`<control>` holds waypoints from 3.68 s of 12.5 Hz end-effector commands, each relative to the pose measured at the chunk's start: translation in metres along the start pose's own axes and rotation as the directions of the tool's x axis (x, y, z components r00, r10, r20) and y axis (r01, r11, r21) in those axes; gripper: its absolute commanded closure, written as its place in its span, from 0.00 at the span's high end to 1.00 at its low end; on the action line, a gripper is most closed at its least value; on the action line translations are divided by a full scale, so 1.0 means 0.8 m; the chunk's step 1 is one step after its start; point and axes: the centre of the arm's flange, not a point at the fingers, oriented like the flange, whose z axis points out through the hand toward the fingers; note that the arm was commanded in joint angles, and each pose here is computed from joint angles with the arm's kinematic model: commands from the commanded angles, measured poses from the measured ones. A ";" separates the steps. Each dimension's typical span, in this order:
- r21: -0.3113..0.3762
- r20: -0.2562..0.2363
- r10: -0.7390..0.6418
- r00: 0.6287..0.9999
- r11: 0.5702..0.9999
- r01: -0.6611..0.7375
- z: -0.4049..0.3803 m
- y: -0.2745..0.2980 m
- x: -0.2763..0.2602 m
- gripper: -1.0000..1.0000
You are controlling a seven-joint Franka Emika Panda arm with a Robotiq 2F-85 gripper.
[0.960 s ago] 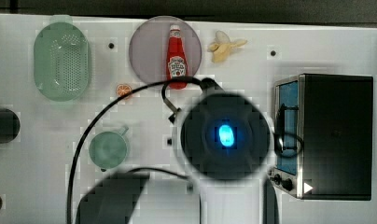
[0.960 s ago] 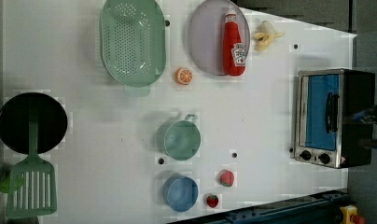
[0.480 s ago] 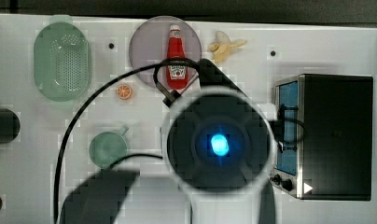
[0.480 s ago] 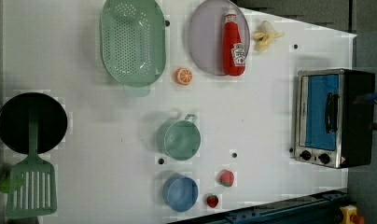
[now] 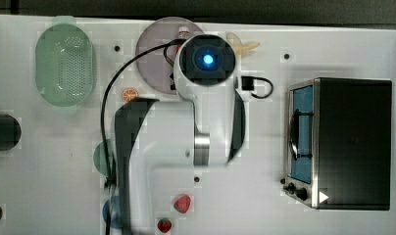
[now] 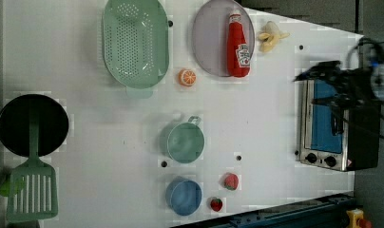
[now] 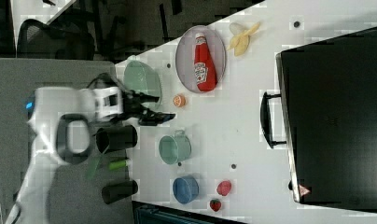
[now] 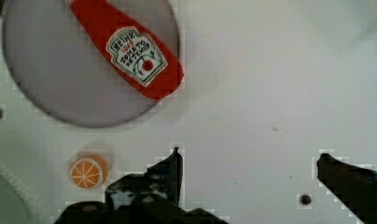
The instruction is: Pick ketchup from plate and place it on table.
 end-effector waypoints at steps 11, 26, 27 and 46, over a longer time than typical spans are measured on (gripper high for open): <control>0.061 -0.056 -0.634 0.771 0.769 0.636 0.190 -0.103 0.069 1.00; 0.022 -0.135 -0.709 0.692 0.696 0.718 0.308 -0.157 0.105 0.84; 0.023 -0.138 -0.709 0.692 0.696 0.718 0.307 -0.158 0.104 0.71; 0.012 -0.091 -0.499 0.862 0.865 0.502 -0.052 0.009 0.047 0.59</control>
